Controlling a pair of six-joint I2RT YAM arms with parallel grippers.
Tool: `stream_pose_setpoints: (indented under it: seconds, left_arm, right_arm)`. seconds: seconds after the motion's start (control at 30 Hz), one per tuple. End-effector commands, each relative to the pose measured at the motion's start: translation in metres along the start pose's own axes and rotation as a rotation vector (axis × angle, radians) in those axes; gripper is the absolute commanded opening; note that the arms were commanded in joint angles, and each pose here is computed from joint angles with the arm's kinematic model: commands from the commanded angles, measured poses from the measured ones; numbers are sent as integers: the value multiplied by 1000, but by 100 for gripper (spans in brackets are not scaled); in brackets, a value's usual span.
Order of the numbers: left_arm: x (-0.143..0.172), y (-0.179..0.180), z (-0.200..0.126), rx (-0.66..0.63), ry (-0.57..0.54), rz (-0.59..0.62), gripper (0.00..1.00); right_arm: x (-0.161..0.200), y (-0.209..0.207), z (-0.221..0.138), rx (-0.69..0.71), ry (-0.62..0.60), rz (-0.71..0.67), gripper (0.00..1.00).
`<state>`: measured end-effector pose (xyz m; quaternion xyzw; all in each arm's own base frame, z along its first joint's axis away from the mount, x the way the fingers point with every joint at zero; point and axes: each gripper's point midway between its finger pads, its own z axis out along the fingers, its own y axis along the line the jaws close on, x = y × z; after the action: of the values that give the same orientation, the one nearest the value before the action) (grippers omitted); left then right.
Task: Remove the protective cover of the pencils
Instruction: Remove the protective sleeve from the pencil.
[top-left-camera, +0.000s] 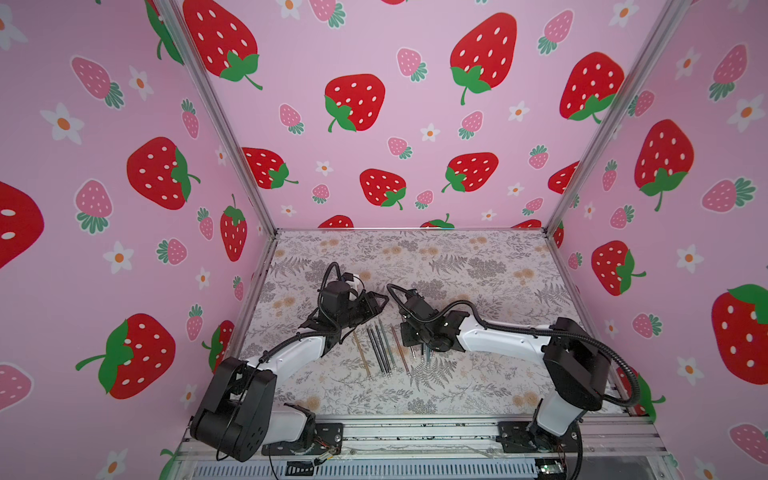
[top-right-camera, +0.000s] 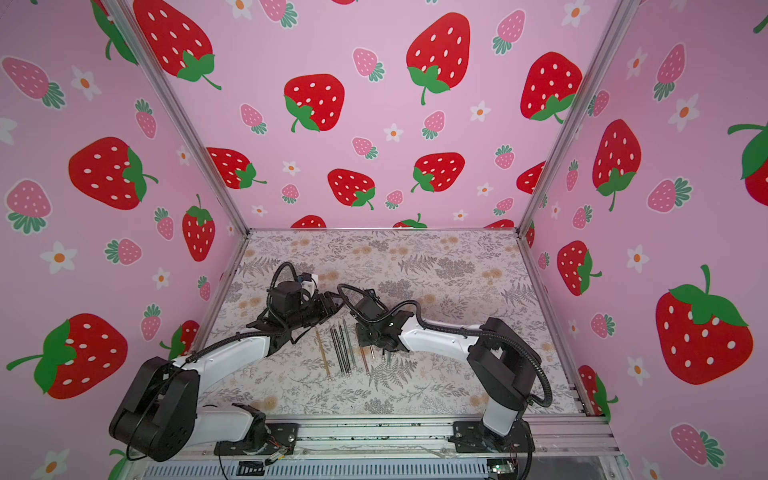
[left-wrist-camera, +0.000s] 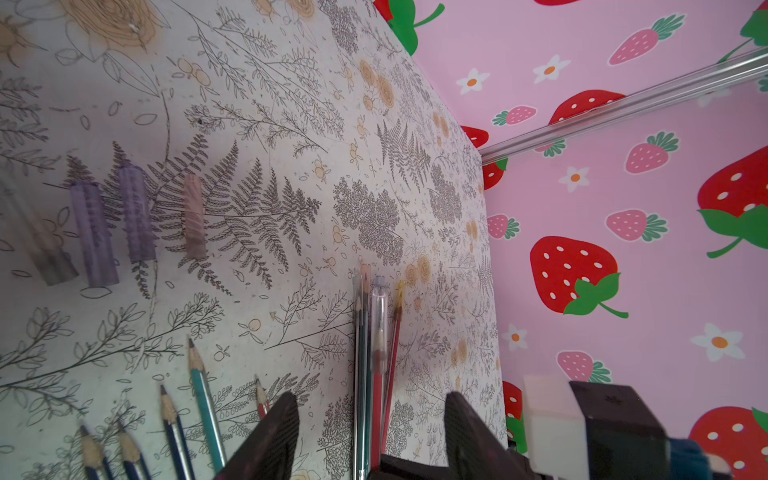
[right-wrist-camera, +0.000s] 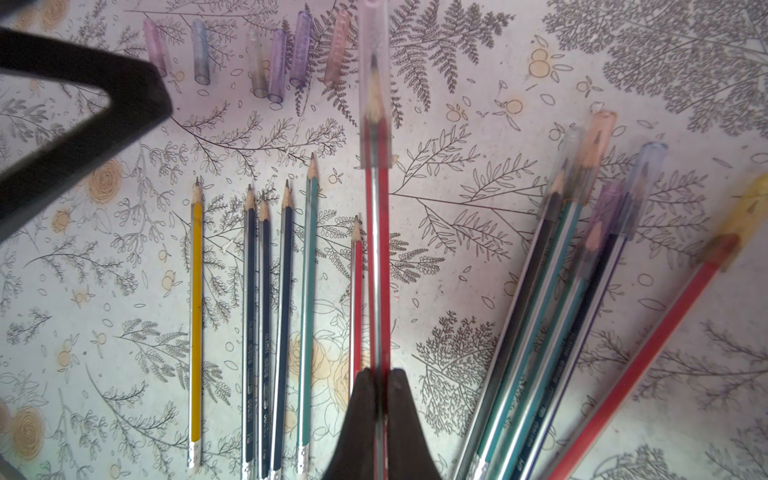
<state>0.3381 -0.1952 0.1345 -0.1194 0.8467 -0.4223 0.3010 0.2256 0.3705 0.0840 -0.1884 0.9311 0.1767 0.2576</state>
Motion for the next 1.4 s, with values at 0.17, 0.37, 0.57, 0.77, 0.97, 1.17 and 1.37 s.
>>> stream_pose_setpoints:
  seconds: [0.17, 0.37, 0.57, 0.77, 0.97, 1.17, 1.37]
  left_arm:
    - [-12, -24, 14, 49, -22, 33, 59]
    - [-10, -25, 28, 39, -3, 36, 57]
    - [-6, -27, 41, 44, 26, 33, 48]
    - [-5, -25, 46, 36, 29, 28, 35]
    - [-4, -26, 47, 42, 34, 24, 18]
    - [-3, -27, 45, 48, 31, 18, 10]
    - [-4, -28, 42, 51, 22, 2, 9]
  right_arm:
    - [-7, 12, -15, -50, -39, -19, 0]
    - [-8, 22, -18, -78, -48, -33, 0]
    - [-8, 26, -18, -85, -48, -45, 0]
    - [-8, 30, -19, -96, -50, -50, 0]
    - [-8, 31, -19, -98, -52, -54, 0]
    - [-8, 32, -19, -100, -52, -54, 0]
    - [-7, 32, -17, -99, -50, -55, 3]
